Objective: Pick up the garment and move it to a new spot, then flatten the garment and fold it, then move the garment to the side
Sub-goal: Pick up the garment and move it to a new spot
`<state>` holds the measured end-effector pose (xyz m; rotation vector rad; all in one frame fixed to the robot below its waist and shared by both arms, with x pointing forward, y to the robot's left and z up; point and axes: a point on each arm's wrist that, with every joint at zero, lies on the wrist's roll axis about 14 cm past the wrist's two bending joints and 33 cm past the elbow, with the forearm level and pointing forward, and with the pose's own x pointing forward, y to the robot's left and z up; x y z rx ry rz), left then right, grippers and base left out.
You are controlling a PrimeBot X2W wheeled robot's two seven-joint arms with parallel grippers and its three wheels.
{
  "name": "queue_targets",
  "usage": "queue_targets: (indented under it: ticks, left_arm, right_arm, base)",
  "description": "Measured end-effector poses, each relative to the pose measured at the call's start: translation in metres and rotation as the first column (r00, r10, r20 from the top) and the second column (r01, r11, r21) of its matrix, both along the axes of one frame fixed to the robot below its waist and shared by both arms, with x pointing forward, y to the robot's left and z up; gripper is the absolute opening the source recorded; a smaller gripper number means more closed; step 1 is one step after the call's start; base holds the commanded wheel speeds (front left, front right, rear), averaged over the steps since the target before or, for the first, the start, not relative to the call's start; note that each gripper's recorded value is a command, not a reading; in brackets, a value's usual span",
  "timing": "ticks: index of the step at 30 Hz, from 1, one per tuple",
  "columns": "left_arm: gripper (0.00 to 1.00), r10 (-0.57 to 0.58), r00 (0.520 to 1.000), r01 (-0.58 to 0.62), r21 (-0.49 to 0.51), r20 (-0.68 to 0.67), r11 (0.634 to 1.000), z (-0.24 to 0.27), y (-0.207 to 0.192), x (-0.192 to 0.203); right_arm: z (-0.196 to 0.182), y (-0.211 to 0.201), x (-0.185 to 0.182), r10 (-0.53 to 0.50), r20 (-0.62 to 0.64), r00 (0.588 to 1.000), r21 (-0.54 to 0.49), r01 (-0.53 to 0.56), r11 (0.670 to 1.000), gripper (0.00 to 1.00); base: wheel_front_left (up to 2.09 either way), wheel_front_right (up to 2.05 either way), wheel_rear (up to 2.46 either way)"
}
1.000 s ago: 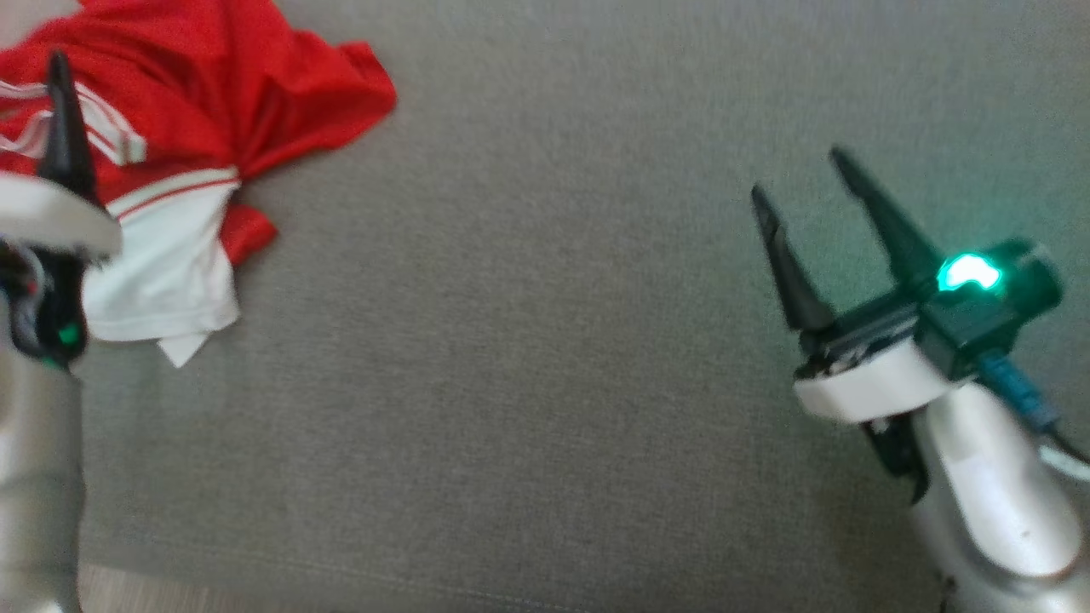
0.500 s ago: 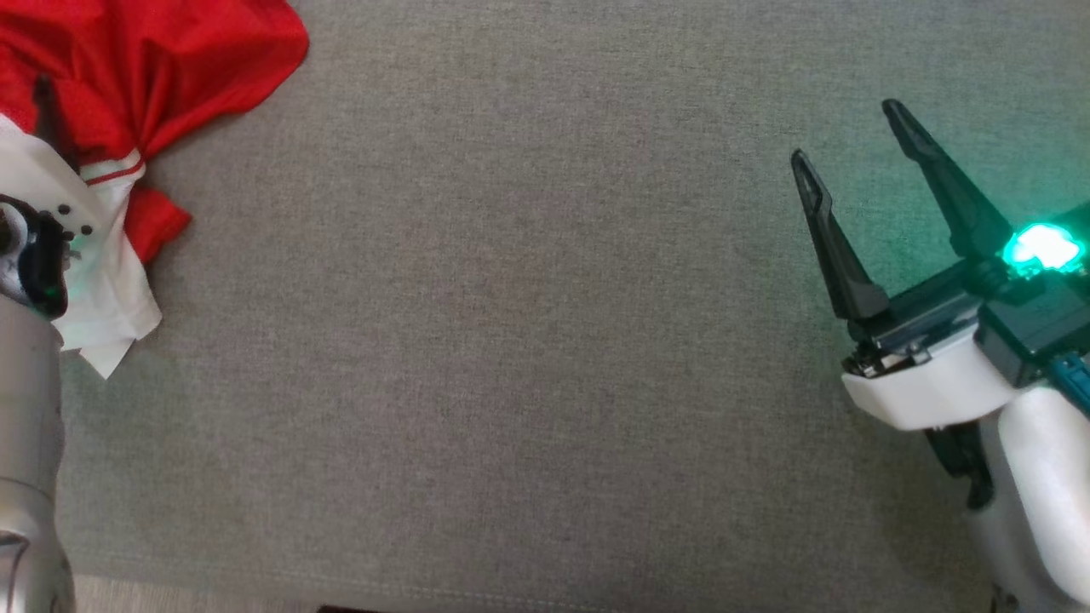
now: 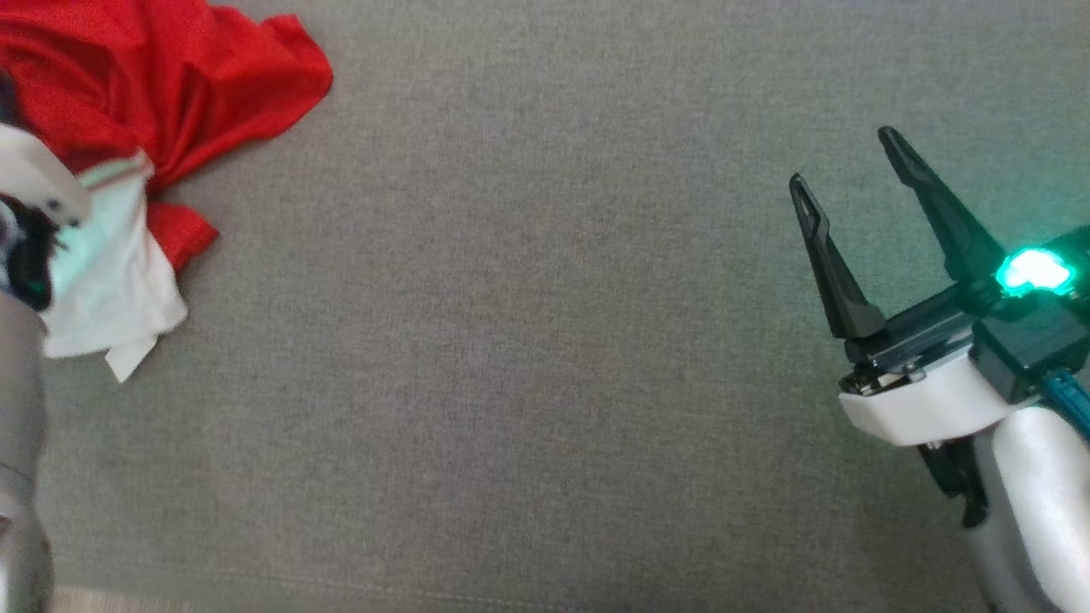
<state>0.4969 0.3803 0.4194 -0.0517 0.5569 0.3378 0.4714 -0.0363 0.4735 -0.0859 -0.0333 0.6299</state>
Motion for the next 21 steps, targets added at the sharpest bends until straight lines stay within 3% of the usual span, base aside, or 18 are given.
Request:
queue_targets:
  ticks: [6,12,18,21]
  left_arm:
    - [0.0,-0.041,0.987,0.032,0.058,0.156,0.998,0.068,0.005,0.021]
    - [0.0,-0.18,0.931,0.154,0.105,0.316,0.983,0.153,-0.031,0.041]
    - [0.0,-0.368,0.812,0.343,0.141,0.453,0.929,0.234,-0.103,0.056]
    - [0.0,-0.473,0.732,0.444,0.184,0.491,0.877,0.268,-0.145,0.056]
  right_arm:
    - [0.017,0.0,-0.011,-0.013,0.029,1.0,0.033,0.012,0.999,1.0]
    - [0.041,-0.004,-0.034,-0.048,0.067,0.997,0.082,0.042,0.996,1.0]
    - [0.062,-0.018,-0.047,-0.101,0.115,0.988,0.106,0.089,0.99,1.0]
    - [0.069,-0.028,-0.052,-0.134,0.13,0.982,0.12,0.119,0.986,1.0]
  base:
    - [0.0,0.0,0.0]
    - [0.0,0.0,0.0]
    - [0.0,0.0,0.0]
    - [0.0,0.0,0.0]
